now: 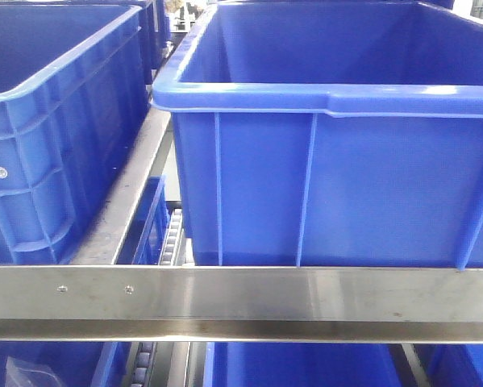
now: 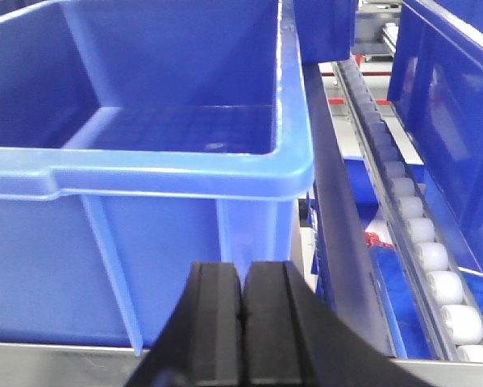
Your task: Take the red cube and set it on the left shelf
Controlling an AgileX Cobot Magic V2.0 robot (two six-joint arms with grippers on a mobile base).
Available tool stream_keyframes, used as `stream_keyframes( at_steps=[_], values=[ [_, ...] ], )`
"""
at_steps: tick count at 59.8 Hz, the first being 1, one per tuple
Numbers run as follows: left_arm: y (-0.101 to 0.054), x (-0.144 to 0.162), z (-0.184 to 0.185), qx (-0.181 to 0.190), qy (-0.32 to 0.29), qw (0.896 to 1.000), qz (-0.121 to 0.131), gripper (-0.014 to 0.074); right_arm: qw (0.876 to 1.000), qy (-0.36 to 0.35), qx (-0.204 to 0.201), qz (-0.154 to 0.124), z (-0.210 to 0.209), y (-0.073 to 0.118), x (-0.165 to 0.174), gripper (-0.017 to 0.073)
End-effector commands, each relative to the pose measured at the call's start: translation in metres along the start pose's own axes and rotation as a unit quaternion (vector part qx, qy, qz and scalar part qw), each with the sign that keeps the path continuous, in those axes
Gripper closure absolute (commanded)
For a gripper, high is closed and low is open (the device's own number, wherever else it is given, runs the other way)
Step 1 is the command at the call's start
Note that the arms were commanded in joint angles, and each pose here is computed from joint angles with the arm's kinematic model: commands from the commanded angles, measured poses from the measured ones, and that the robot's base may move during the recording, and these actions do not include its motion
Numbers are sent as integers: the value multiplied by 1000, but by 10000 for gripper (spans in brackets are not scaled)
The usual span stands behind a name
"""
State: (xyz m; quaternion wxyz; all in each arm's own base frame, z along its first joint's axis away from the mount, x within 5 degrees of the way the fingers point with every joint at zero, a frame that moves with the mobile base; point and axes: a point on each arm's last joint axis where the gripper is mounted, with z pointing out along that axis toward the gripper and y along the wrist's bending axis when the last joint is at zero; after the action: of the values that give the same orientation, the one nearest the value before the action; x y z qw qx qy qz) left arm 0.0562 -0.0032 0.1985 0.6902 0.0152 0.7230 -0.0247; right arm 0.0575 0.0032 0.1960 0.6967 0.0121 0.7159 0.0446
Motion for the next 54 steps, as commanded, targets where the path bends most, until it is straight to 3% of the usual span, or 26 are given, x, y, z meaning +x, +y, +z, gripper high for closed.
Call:
stream_keyframes(
  at_steps=[1, 46, 54],
  values=[
    [0, -1, 0, 4, -40, 999, -2, 492, 999, -44, 5, -3, -3, 0, -11, 505],
    [0, -1, 0, 4, -40, 999, -2, 492, 998, -57, 10, -4, -4, -1, -13, 505],
    [0, -1, 0, 4, -40, 999, -2, 492, 997, -67, 12, -29, -4, -1, -15, 505]
  ],
)
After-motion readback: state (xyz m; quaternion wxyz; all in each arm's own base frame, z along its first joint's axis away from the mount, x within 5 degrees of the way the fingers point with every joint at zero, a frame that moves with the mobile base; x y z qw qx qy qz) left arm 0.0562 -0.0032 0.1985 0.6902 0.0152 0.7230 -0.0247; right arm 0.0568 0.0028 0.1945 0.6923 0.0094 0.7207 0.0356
